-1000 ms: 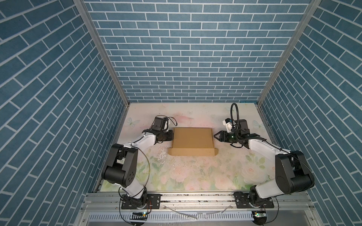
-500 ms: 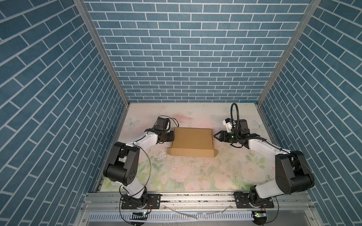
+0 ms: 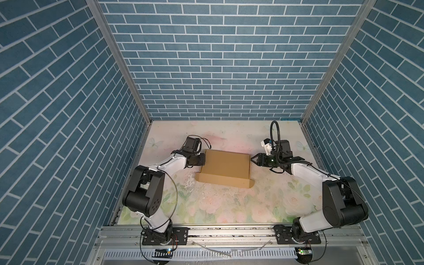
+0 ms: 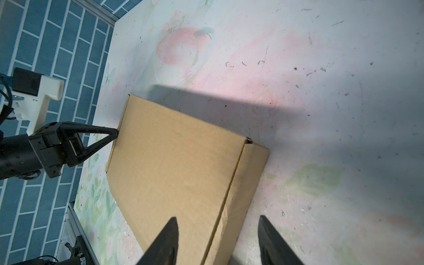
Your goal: Fold the paper box
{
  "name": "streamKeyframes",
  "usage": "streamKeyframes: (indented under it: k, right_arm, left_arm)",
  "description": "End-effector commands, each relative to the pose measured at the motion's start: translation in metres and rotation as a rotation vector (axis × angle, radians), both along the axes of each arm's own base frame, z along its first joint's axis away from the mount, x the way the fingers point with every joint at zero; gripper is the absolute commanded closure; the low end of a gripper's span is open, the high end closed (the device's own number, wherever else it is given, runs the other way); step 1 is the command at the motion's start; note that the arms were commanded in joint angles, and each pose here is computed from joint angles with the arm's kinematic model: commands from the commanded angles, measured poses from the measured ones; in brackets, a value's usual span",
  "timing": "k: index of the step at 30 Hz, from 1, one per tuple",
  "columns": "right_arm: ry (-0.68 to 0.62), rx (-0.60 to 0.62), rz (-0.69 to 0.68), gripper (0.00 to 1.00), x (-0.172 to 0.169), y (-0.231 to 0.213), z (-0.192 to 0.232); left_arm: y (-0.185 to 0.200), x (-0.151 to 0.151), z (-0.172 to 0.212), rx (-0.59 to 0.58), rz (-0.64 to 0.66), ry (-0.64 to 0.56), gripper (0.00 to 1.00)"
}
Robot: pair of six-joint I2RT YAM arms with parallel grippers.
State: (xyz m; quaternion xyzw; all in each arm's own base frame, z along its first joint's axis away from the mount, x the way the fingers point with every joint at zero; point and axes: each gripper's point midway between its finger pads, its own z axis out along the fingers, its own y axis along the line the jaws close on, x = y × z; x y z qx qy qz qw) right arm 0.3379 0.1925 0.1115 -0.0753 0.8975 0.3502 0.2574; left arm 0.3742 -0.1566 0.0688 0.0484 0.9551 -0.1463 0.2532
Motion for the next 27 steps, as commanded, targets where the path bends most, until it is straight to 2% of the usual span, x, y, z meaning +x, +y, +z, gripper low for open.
streamKeyframes:
  k: [1, 4, 8, 19, 27]
  right_arm:
    - [0.010, 0.011, -0.004, 0.44, -0.002, -0.001, -0.003]
    - [0.010, 0.011, -0.002, 0.44, -0.003, 0.000, -0.003]
    - [0.010, 0.009, -0.007, 0.44, -0.003, -0.002, -0.004]
    - [0.007, 0.016, -0.022, 0.44, -0.005, -0.005, -0.001]
    - [0.045, 0.080, -0.044, 0.36, -0.011, -0.007, 0.004]
  left_arm:
    - [0.002, -0.006, -0.009, 0.058, -0.012, 0.041, 0.92]
    - [0.000, -0.006, -0.009, 0.078, -0.022, 0.044, 0.86]
    - [-0.002, -0.006, -0.011, 0.098, -0.027, 0.049, 0.85]
    - [0.001, -0.002, -0.002, 0.098, 0.004, 0.021, 0.96]
    - [-0.001, -0.001, -0.003, 0.018, 0.033, 0.007, 0.97]
